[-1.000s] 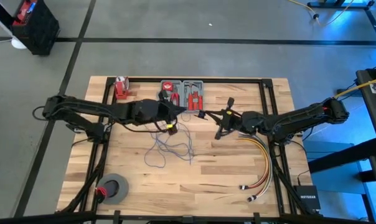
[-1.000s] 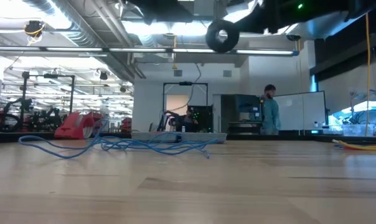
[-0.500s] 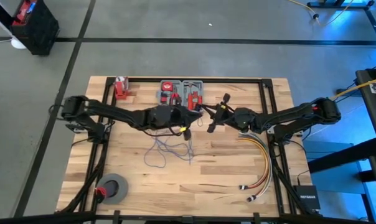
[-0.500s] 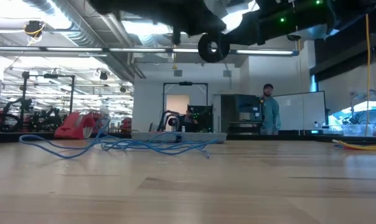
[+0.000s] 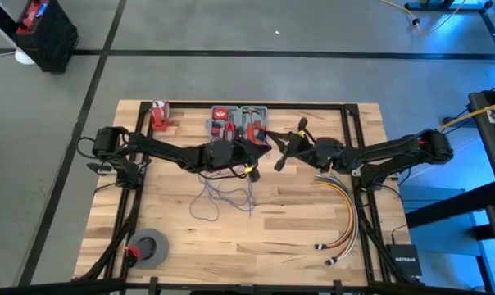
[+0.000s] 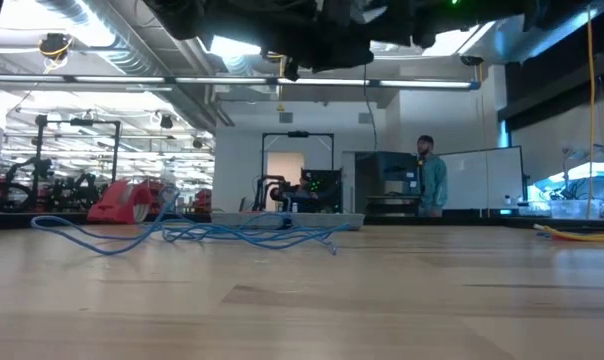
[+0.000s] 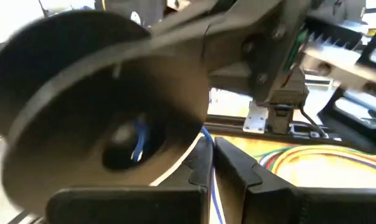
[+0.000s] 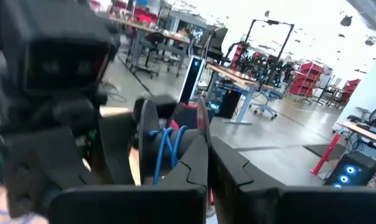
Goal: Coil cords
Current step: Coil the blue wire into the black spool
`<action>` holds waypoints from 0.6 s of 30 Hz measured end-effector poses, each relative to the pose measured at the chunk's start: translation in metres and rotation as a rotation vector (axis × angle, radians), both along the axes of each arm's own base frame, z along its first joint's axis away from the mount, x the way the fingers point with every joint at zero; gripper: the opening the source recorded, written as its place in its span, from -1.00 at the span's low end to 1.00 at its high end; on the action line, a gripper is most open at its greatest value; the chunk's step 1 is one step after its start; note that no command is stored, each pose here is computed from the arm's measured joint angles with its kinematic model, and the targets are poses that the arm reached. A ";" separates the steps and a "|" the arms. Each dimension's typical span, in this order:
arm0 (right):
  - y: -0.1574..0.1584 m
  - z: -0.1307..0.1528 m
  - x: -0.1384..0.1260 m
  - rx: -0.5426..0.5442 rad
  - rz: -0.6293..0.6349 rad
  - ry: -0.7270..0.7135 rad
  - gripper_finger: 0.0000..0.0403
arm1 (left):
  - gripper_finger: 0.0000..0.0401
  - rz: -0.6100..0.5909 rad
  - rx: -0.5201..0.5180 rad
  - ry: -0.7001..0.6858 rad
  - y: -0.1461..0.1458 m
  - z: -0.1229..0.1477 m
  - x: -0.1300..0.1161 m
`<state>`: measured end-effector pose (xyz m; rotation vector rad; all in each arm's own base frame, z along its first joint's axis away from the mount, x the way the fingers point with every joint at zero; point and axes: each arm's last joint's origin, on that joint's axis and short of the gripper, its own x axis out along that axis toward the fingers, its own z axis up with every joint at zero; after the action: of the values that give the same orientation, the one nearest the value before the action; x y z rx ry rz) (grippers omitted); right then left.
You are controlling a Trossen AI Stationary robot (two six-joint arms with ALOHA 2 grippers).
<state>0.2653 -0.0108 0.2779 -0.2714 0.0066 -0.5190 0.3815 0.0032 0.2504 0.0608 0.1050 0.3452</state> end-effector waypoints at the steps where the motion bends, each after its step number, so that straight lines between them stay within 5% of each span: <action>1: 0.000 0.003 -0.001 0.002 0.008 -0.013 -0.97 | -0.96 0.000 0.000 0.001 0.000 0.000 0.000; 10: 0.001 0.042 -0.011 -0.022 0.031 -0.138 -0.97 | -0.96 -0.011 0.023 0.037 0.000 -0.007 0.001; 18: 0.009 0.064 -0.010 -0.028 0.097 -0.109 -0.97 | -0.99 0.019 0.092 0.084 0.001 -0.008 0.000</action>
<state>0.2554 -0.0014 0.3423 -0.2691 -0.1195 -0.4369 0.3817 0.0044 0.2428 0.1656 0.1730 0.3660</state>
